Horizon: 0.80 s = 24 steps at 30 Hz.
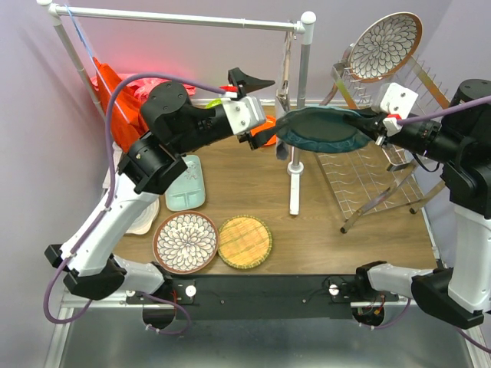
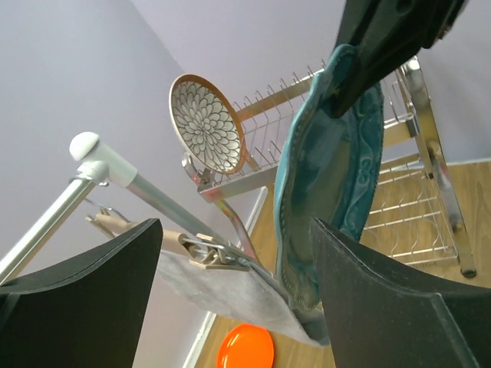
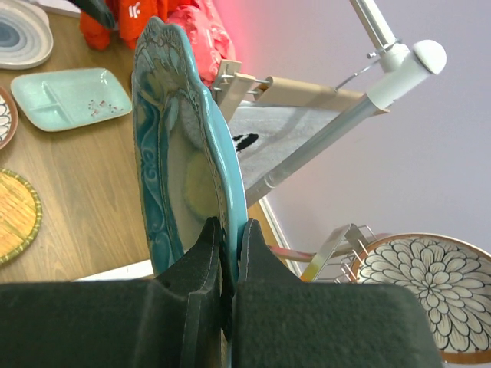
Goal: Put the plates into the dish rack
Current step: Pass the plate from the right arm to the left
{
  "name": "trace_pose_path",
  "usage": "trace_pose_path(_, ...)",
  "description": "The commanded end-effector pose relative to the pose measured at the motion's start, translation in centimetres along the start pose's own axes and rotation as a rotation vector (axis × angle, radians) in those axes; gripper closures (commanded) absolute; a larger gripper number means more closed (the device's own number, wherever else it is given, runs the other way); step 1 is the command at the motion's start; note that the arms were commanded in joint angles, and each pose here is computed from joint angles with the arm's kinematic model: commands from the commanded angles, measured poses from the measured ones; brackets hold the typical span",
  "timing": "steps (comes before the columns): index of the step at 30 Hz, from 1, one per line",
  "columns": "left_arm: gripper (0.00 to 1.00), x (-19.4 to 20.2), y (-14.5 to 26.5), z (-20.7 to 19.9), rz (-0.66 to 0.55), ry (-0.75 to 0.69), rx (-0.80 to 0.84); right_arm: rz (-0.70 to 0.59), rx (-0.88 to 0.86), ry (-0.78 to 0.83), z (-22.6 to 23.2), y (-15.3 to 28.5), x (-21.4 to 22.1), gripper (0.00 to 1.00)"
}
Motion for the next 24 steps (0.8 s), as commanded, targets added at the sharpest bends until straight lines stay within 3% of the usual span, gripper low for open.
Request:
trace_pose_path(1, 0.14, 1.0, -0.8, -1.1, 0.052, -0.058, 0.048, -0.109, 0.040, 0.135, -1.1, 0.5, -2.1, 1.00)
trace_pose_path(6, 0.19, 2.5, -1.8, -2.9, 0.095, 0.001, 0.104, -0.127, 0.029, 0.151, -1.2, 0.2, -2.3, 1.00)
trace_pose_path(11, 0.30, 3.4, -3.1, -3.6, 0.149, 0.031, 0.091, -0.144, 0.012, 0.165, -1.0, 0.1, -2.4, 1.00)
trace_pose_path(21, 0.59, 3.6, -3.9, -3.7, 0.232, 0.004, 0.025, -0.127, 0.026, 0.169, -0.9, 0.4, -2.1, 1.00)
trace_pose_path(24, 0.59, 3.4, -3.8, -3.7, 0.234, 0.004, 0.018, -0.118, 0.038, 0.170, -1.0, 0.5, -2.0, 1.00)
Point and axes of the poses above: each gripper's point midway between its finger pads, its own y axis back along the fingers, its own z axis along the line the jaws close on, x = y × z, the point moved 7 cm from there along y, back along the fingers, and after that the axes turned 3 degrees about y, right-handed, at the moved point
